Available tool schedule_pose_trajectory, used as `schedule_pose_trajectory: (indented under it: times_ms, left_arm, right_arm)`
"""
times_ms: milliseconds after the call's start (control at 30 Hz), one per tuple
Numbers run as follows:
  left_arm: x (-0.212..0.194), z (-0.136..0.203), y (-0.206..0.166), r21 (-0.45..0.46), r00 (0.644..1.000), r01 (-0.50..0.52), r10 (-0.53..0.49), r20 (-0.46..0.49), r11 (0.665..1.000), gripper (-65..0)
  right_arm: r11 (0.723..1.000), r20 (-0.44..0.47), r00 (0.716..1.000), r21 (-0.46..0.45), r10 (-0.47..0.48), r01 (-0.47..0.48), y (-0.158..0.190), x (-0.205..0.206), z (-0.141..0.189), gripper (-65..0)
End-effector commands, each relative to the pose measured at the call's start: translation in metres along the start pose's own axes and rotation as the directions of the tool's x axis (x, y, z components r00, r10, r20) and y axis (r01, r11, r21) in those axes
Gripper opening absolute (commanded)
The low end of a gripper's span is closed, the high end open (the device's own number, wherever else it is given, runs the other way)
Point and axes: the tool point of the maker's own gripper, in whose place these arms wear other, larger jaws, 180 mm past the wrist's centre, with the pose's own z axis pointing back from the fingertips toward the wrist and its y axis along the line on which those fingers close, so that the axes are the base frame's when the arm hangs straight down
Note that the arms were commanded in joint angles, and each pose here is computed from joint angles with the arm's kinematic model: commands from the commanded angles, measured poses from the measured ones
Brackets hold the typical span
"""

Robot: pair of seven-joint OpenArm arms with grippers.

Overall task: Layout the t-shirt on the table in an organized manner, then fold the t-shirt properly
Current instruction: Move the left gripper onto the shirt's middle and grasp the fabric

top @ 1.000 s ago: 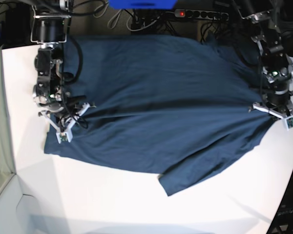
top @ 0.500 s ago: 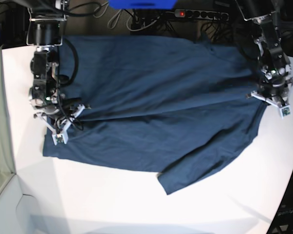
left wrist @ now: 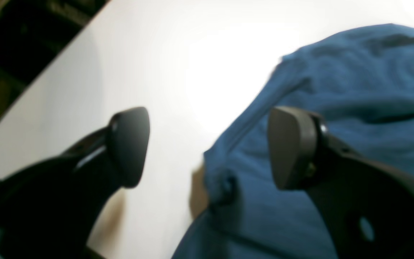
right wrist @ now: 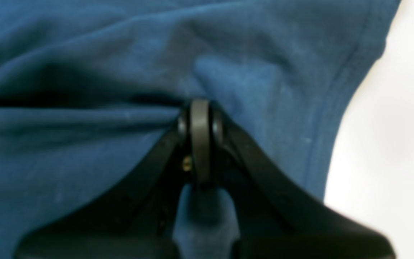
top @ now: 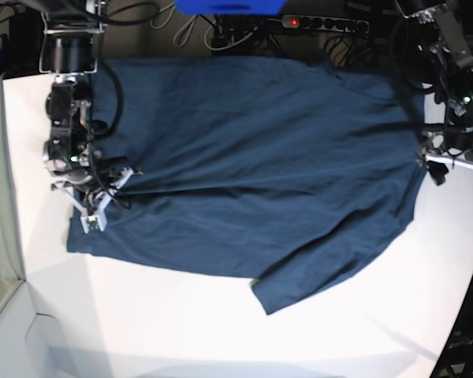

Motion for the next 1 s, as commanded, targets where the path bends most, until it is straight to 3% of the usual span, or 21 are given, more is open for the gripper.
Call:
schedule_pose_trajectory:
  times_ms: [0, 100, 367, 500, 600, 733, 833, 967]
  left_arm:
    - [0.011, -0.002, -0.004, -0.014, 0.999, 0.005, -0.004, 0.038, 1.000, -15.6]
    - [-0.005, -0.009, -0.010, -0.029, 1.000, -0.008, 0.008, -0.007, 1.000, -15.6]
    - [-0.032, 0.000, -0.081, -0.196, 0.996, 0.052, -0.064, -0.056, 0.979, -15.6]
    - [-0.028, 0.023, -0.099, -0.236, 0.999, 0.037, -0.042, -0.019, 0.971, -15.6]
    - [-0.022, 0.043, -0.110, -0.260, 1.000, 0.023, -0.020, 0.013, 0.965, -15.6]
    - [-0.048, 0.061, -0.141, -0.339, 0.998, 0.027, -0.042, -0.039, 0.940, -15.8]
    - [-0.084, 0.066, -0.160, -0.400, 0.987, 0.053, -0.109, -0.117, 0.915, -20.4]
    - [-0.130, 0.063, -0.166, -0.434, 0.956, 0.083, -0.195, -0.220, 0.897, -32.2]
  right_arm:
    - [0.999, -0.025, 1.000, -0.038, 0.017, -0.018, -0.014, -0.001, 0.002, -65.0]
    - [0.998, -0.015, 0.999, -0.062, 0.030, -0.031, -0.026, 0.005, 0.005, -65.0]
    - [0.990, 0.069, 0.998, -0.138, -0.012, 0.021, -0.060, 0.049, 0.030, -65.0]
    - [0.989, 0.149, 0.989, -0.149, -0.003, 0.026, -0.053, 0.078, 0.056, -65.0]
    - [0.988, 0.156, 0.988, -0.156, 0.007, 0.017, -0.051, 0.085, 0.066, -65.0]
    - [0.993, 0.152, 0.988, -0.119, 0.018, 0.001, -0.032, 0.089, 0.061, -65.0]
    - [0.995, 0.142, 0.989, -0.093, 0.044, -0.030, -0.019, 0.094, 0.053, -65.0]
    - [0.997, 0.077, 0.997, -0.067, 0.033, -0.028, -0.014, 0.082, 0.034, -65.0]
